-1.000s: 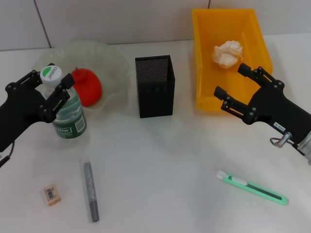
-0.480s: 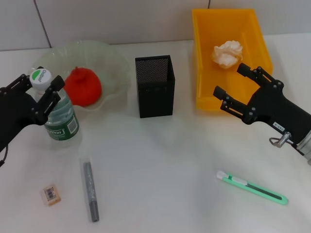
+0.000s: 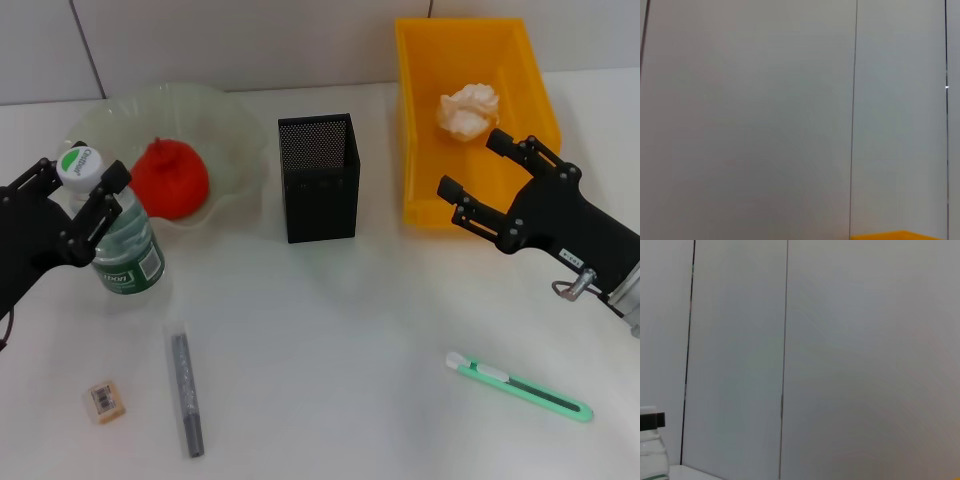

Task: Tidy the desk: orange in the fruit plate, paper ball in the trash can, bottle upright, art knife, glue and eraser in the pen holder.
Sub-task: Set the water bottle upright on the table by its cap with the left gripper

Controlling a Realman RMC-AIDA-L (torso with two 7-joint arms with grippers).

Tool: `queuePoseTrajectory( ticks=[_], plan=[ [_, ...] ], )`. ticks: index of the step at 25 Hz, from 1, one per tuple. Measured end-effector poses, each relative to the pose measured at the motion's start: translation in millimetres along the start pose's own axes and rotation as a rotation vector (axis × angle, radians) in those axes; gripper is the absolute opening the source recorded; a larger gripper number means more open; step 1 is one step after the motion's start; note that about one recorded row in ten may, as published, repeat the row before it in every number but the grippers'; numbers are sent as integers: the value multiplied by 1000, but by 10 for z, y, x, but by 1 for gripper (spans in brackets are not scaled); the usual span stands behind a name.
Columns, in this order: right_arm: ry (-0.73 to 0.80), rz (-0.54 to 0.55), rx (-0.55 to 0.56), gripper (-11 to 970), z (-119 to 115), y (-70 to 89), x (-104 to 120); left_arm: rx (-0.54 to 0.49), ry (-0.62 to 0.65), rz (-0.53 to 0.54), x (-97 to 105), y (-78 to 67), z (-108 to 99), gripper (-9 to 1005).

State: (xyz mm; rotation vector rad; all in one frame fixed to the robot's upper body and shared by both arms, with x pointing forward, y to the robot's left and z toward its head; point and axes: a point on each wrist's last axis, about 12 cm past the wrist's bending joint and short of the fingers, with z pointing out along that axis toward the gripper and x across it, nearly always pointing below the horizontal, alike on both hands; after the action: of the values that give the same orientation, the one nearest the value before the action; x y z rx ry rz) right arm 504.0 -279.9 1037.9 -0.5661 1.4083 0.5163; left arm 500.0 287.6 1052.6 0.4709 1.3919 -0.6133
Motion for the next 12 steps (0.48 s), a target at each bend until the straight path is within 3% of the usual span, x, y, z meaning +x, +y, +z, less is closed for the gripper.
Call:
queuePoseTrajectory(
  ticks=[12],
  plan=[
    [-2, -3, -3, 830, 18, -6, -8, -10, 2, -1, 24, -20, -32, 521]
  ],
)
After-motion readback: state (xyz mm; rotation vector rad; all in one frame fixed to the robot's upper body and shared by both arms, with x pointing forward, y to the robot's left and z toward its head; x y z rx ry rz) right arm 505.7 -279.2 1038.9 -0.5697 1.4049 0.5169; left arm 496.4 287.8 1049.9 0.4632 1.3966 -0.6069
